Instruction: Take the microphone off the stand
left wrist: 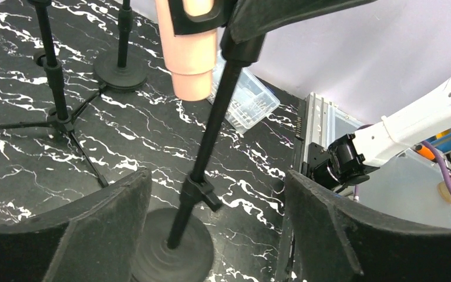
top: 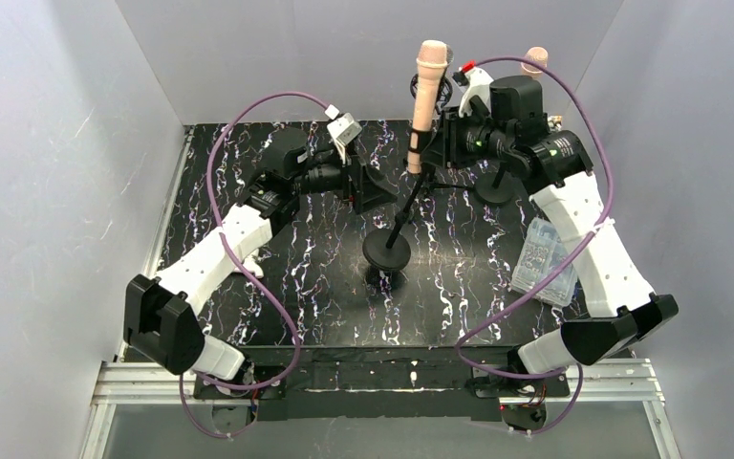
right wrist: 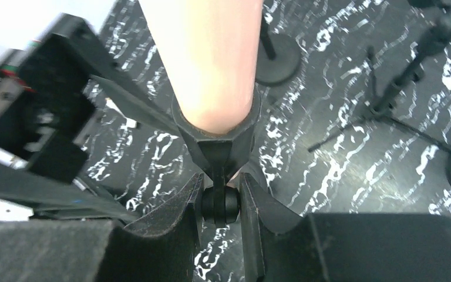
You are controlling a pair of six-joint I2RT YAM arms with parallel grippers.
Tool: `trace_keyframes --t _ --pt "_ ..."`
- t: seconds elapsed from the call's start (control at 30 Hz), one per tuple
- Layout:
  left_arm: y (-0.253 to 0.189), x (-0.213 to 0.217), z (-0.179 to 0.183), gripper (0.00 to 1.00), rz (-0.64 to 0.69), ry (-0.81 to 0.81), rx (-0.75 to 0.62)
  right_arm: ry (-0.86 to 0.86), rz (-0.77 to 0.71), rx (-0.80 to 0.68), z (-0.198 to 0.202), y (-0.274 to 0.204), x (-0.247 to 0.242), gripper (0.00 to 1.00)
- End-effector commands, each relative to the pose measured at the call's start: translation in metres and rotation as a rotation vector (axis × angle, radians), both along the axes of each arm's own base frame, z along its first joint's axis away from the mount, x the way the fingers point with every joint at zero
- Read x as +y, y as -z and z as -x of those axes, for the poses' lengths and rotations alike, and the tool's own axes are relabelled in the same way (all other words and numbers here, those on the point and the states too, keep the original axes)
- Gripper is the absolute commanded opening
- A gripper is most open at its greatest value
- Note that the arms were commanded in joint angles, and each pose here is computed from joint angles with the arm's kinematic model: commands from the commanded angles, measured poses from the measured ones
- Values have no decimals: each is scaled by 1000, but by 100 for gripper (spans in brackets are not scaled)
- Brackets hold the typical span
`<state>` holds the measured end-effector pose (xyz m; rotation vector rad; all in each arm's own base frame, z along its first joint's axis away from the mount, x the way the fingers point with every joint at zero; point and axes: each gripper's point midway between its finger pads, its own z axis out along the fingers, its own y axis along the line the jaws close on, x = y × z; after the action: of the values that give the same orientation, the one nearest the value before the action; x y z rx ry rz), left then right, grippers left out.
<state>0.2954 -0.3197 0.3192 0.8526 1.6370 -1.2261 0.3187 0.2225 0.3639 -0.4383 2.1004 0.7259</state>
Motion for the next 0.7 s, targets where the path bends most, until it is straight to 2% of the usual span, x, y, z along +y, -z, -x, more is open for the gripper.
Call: trace_keyframes --t 0.0,0.17,0.43,0.67 --pt "-16 0 4 76 38 18 -49 -103 -200 -205 11 -91 27 1" --pt "10 8 -2 63 11 -114 34 -80 -190 -225 15 -96 42 1" --pt "55 14 8 62 -47 -270 116 1 -97 -255 22 -68 65 1" --pt "80 27 5 68 -76 -351 90 65 -20 -311 35 -19 77 1"
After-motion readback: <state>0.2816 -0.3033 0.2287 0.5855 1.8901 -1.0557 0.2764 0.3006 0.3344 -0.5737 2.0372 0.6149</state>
